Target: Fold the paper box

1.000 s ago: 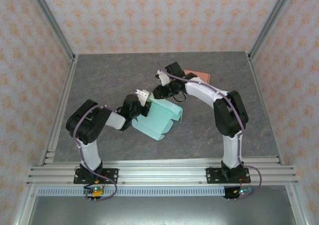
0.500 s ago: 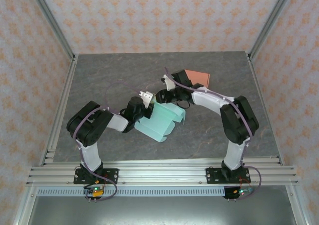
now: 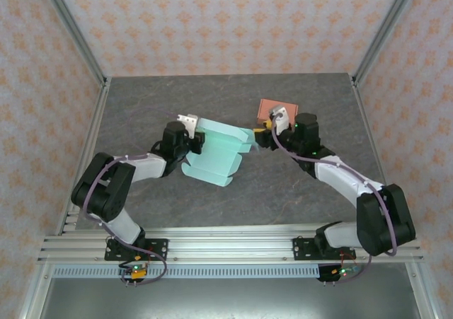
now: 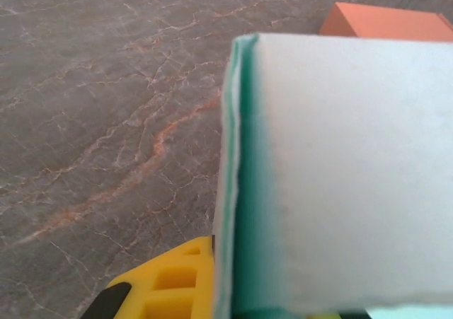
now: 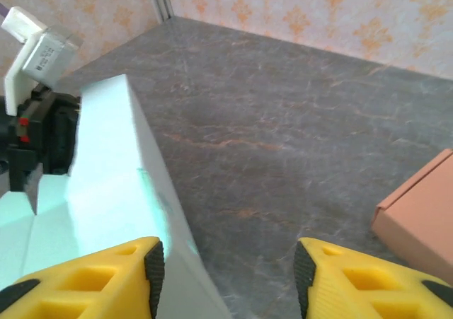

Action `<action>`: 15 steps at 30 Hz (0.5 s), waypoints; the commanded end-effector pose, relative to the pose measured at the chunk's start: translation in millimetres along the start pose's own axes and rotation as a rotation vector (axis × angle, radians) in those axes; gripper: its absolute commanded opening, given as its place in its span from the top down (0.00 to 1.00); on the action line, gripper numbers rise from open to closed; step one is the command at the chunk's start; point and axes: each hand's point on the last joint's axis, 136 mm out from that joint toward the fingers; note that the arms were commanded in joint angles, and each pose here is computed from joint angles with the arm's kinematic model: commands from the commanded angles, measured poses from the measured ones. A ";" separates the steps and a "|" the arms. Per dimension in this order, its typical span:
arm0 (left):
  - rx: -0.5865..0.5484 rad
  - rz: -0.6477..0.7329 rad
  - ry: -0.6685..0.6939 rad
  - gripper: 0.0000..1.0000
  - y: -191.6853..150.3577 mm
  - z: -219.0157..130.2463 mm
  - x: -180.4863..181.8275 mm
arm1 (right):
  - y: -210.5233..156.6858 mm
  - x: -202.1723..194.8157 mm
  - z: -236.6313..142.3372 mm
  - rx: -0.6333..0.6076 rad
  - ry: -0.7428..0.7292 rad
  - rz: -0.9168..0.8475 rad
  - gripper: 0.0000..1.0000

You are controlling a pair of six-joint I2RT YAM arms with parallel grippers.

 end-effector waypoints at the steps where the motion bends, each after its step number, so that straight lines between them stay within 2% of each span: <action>1: -0.003 -0.108 -0.149 1.00 11.1 -4.0 -13.9 | 13.1 6.8 -8.1 -0.013 0.165 -0.077 0.49; 3: -0.014 -0.130 -0.175 1.00 18.3 0.5 -14.9 | 14.9 6.8 -10.6 0.036 0.212 -0.081 0.50; 6: -0.032 -0.169 -0.231 1.00 30.6 6.7 -21.9 | 3.9 17.5 -13.3 0.188 0.306 -0.116 0.50; 9: -0.032 -0.180 -0.229 1.00 30.4 9.4 -20.6 | -7.8 31.6 -20.8 0.309 0.414 -0.097 0.50; 12: -0.004 -0.168 -0.222 1.00 23.8 6.3 -20.7 | -8.9 41.4 -28.2 0.334 0.477 -0.084 0.49; 15: -0.003 -0.147 -0.232 1.00 19.9 3.2 -23.2 | -13.7 29.6 -22.0 0.331 0.410 -0.087 0.49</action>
Point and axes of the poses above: each hand's point on the last joint's axis, 136 mm out from that joint toward the fingers, its own z axis out along the fingers, its own x axis along the line the jaws close on, y = z × x, and after that the axes turned 15 degrees about z, right-handed
